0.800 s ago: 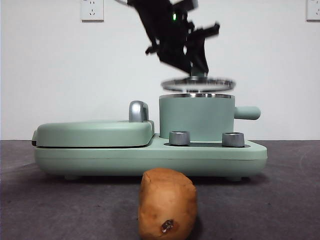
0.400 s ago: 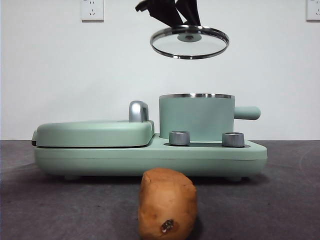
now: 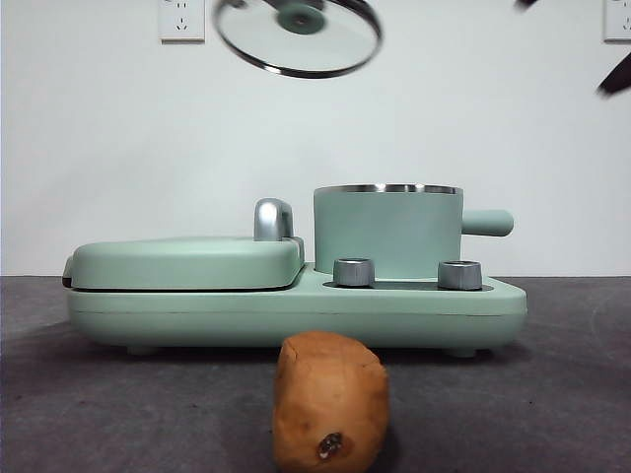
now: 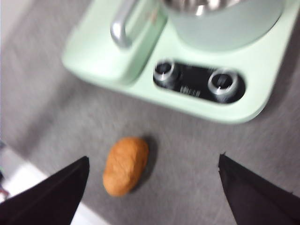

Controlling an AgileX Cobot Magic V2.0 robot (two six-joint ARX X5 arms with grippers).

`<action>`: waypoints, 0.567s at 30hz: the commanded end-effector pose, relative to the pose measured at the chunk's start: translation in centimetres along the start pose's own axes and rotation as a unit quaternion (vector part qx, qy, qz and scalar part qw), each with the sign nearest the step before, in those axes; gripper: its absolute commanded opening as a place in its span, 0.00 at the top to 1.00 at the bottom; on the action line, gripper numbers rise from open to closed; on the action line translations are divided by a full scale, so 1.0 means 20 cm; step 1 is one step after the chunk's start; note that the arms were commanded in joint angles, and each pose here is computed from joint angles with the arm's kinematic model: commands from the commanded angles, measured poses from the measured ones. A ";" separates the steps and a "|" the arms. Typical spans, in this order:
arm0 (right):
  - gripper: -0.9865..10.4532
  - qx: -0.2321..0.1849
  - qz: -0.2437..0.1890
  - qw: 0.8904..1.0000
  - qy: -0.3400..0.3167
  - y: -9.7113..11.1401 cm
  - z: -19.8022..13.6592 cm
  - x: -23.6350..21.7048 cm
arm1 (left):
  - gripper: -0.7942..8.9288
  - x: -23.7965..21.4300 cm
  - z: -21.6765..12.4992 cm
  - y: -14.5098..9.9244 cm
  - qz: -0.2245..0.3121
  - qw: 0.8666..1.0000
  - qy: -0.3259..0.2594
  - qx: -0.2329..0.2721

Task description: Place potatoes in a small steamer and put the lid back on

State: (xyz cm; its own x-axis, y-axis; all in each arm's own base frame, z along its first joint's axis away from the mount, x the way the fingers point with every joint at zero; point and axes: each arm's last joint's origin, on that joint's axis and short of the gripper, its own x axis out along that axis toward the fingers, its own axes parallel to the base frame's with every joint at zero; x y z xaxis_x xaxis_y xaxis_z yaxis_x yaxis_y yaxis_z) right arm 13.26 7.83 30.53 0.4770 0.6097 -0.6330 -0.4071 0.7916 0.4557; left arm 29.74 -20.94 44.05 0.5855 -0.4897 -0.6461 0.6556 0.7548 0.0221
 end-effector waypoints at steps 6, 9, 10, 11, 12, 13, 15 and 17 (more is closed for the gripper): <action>0.53 -0.027 -0.020 0.993 0.113 0.18 -0.04 0.32 | 0.91 -0.33 -0.03 0.00 0.006 1.000 -0.016 0.000; 0.53 -0.033 -0.028 0.987 0.157 0.22 -0.09 0.44 | 0.91 -0.47 -0.07 -0.01 0.008 1.000 -0.022 -0.001; 0.53 -0.034 -0.032 0.985 0.167 0.23 -0.10 0.47 | 0.91 -0.52 -0.09 -0.02 0.009 1.000 -0.027 0.000; 0.53 -0.035 -0.035 0.983 0.177 0.24 -0.11 0.51 | 0.91 -0.56 -0.11 -0.02 0.009 0.999 -0.031 0.001; 0.53 -0.035 -0.038 0.981 0.186 0.25 -0.13 0.54 | 0.91 -0.60 -0.14 -0.03 0.010 0.999 -0.034 0.002; 0.53 -0.033 -0.039 0.980 0.193 0.26 -0.14 0.57 | 0.91 -0.63 -0.16 -0.03 0.010 0.999 -0.035 0.002; 0.53 -0.027 -0.041 0.978 0.202 0.27 -0.15 0.63 | 0.91 -0.69 -0.23 -0.04 0.010 0.999 -0.035 0.004; 0.53 -0.025 -0.039 0.978 0.206 0.28 -0.17 0.68 | 0.91 -0.74 -0.30 -0.06 0.010 0.999 -0.037 0.004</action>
State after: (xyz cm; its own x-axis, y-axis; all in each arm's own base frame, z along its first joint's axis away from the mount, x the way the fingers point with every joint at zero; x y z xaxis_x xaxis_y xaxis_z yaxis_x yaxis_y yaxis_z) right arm 14.72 19.74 22.22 0.1553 0.4615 -0.8735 -0.4396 0.8241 0.3572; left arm 17.42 -11.77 48.82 0.6215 -0.4938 -0.6082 0.6391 0.7686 0.0290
